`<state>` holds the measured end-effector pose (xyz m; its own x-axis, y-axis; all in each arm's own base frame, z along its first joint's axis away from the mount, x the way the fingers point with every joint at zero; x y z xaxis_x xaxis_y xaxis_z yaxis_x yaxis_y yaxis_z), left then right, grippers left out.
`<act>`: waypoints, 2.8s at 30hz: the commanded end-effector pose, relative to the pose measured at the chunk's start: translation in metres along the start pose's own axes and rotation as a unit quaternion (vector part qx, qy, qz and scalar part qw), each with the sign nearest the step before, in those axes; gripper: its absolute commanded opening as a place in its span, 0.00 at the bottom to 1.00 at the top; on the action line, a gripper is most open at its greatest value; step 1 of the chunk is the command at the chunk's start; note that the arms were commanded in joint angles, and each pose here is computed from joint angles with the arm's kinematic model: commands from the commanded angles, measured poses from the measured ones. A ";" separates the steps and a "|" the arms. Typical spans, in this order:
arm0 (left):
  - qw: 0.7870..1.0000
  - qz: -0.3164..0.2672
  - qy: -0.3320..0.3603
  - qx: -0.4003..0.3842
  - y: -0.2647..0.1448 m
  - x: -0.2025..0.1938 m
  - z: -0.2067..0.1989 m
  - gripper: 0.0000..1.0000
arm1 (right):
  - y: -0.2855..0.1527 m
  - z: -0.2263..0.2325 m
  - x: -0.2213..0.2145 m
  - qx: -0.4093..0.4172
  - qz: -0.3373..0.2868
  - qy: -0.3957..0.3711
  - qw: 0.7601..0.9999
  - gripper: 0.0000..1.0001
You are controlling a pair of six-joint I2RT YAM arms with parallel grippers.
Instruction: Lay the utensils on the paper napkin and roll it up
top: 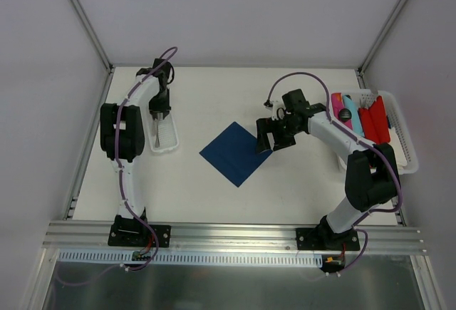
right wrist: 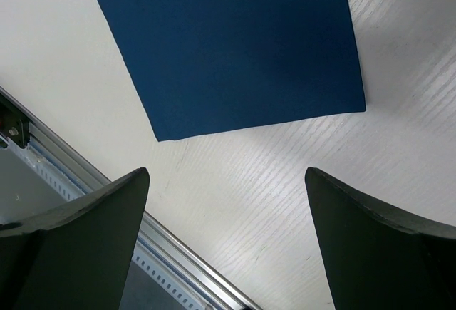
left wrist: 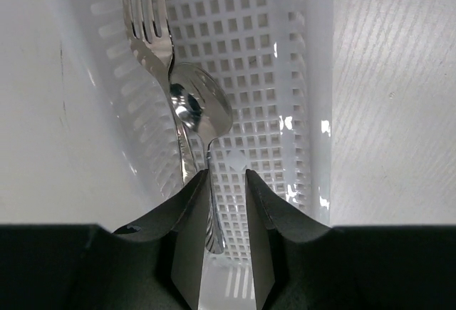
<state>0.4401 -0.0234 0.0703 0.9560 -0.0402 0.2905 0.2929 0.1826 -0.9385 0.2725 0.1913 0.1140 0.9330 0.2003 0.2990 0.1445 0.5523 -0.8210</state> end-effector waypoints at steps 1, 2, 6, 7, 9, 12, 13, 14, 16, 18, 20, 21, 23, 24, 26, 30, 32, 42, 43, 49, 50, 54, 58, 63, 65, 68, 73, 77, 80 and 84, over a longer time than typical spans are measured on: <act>1.000 0.001 -0.007 0.010 -0.006 0.004 0.016 0.27 | -0.008 0.004 0.001 0.013 -0.009 -0.005 1.000 0.96; 1.000 0.006 -0.013 0.008 -0.003 0.003 0.019 0.27 | -0.008 0.004 0.001 0.013 -0.008 -0.005 1.000 0.96; 1.000 0.015 -0.021 -0.002 0.003 -0.001 0.023 0.27 | -0.008 0.003 0.001 0.015 -0.006 0.000 1.000 0.96; 1.000 0.017 -0.021 -0.007 0.004 -0.001 0.021 0.27 | -0.009 0.003 0.001 0.016 -0.007 0.001 1.000 0.96; 0.999 0.025 -0.021 -0.016 0.009 -0.005 0.019 0.27 | -0.008 0.002 0.002 0.017 -0.007 0.003 1.000 0.96; 0.998 0.037 -0.023 -0.034 0.015 -0.010 0.010 0.26 | -0.008 0.002 0.003 0.016 -0.007 0.006 1.000 0.96; 0.998 0.040 -0.024 -0.040 0.017 -0.011 0.008 0.26 | -0.009 0.001 0.003 0.016 -0.009 0.006 1.000 0.96; 0.998 0.046 -0.025 -0.044 0.019 -0.014 0.006 0.25 | -0.008 0.001 0.003 0.016 -0.008 0.008 1.000 0.96; 0.997 0.054 -0.029 -0.051 0.023 -0.018 0.003 0.24 | -0.009 -0.001 0.004 0.016 -0.009 0.011 1.000 0.96; 0.996 0.066 -0.032 -0.056 0.029 -0.024 -0.001 0.23 | -0.008 -0.001 0.003 0.017 -0.008 0.014 1.000 0.96; 0.995 0.074 -0.031 -0.060 0.034 -0.028 -0.003 0.23 | -0.009 -0.002 0.004 0.019 -0.008 0.016 1.000 0.95; 0.995 0.076 -0.032 -0.062 0.035 -0.028 -0.004 0.23 | -0.009 -0.002 0.004 0.018 -0.008 0.017 1.000 0.96; 0.994 0.075 -0.035 -0.068 0.034 -0.027 -0.006 0.20 | -0.009 -0.003 0.004 0.018 -0.009 0.019 1.000 0.96; 0.994 0.074 -0.036 -0.070 0.034 -0.026 -0.007 0.16 | -0.009 -0.003 0.004 0.018 -0.008 0.019 1.000 0.95; 0.994 0.071 -0.039 -0.071 0.034 -0.024 -0.007 0.04 | -0.009 -0.002 0.004 0.021 -0.008 0.021 1.000 0.95; 0.994 0.064 -0.047 -0.075 0.026 -0.022 -0.008 0.00 | -0.009 0.003 0.004 0.036 -0.010 0.030 0.999 0.89; 0.994 0.056 -0.053 -0.077 0.017 -0.020 -0.008 0.00 | -0.004 0.005 0.002 0.044 -0.020 0.034 0.998 0.86; 0.993 -0.034 -0.086 -0.075 -0.054 0.007 0.004 0.00 | 0.049 0.017 -0.017 -0.004 -0.028 0.010 1.000 0.78; 0.993 -0.033 -0.088 -0.072 -0.054 0.006 0.005 0.00 | 0.052 0.017 -0.017 -0.010 -0.033 0.003 0.999 0.77; 0.989 -0.067 -0.098 -0.086 -0.092 0.009 0.007 0.00 | 0.069 0.019 -0.011 -0.041 -0.051 0.039 0.997 0.76; 0.987 -0.076 -0.101 -0.098 -0.102 0.009 0.004 0.00 | 0.073 0.019 -0.012 -0.042 -0.047 0.054 0.997 0.76; 0.983 -0.096 -0.097 -0.123 -0.129 0.004 -0.017 0.00 | 0.085 0.019 -0.018 -0.041 -0.021 0.092 0.995 0.76; 0.979 -0.110 -0.085 -0.150 -0.154 -0.003 -0.057 0.00 | 0.087 0.029 -0.024 -0.020 -0.006 0.097 0.995 0.77; 0.977 -0.103 -0.053 -0.180 -0.169 -0.018 -0.126 0.00 | 0.030 0.049 0.006 0.030 -0.067 0.059 0.996 0.82; 0.976 -0.089 -0.037 -0.193 -0.167 -0.024 -0.157 0.00 | -0.005 0.054 0.020 0.048 -0.104 0.036 0.993 0.85; 0.977 -0.074 -0.029 -0.198 -0.158 -0.026 -0.192 0.00 | -0.043 0.052 0.028 0.057 -0.140 0.015 0.988 0.93; 0.975 -0.052 0.014 -0.214 -0.143 -0.037 -0.258 0.00 | -0.087 0.048 0.013 0.043 -0.132 -0.054 0.989 0.99; 0.978 -0.017 0.004 -0.209 -0.114 -0.047 -0.285 0.00 | -0.098 0.025 0.002 0.013 -0.130 -0.054 0.990 0.99; 0.979 0.001 0.002 -0.202 -0.101 -0.058 -0.299 0.00 | -0.109 0.010 0.004 -0.002 -0.150 -0.040 0.988 0.99; 0.980 0.011 0.009 -0.198 -0.090 -0.064 -0.310 0.00 | -0.114 -0.001 0.008 0.002 -0.158 -0.012 0.987 0.99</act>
<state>0.3543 -0.3287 0.0639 0.9632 -0.0960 0.2511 0.2308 -0.1836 -0.9555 0.2698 0.1349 0.2045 0.8359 0.0303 0.5481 0.4339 0.5753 -0.6934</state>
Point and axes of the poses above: each gripper's point midway between its finger pads, its own y axis out along the fingers, its own z axis along the line the jaws close on, x = y × z, the point moved 2 cm from there along -y, back along the fingers, and after that the axes turned 6 degrees about y, right-handed, at the moved point
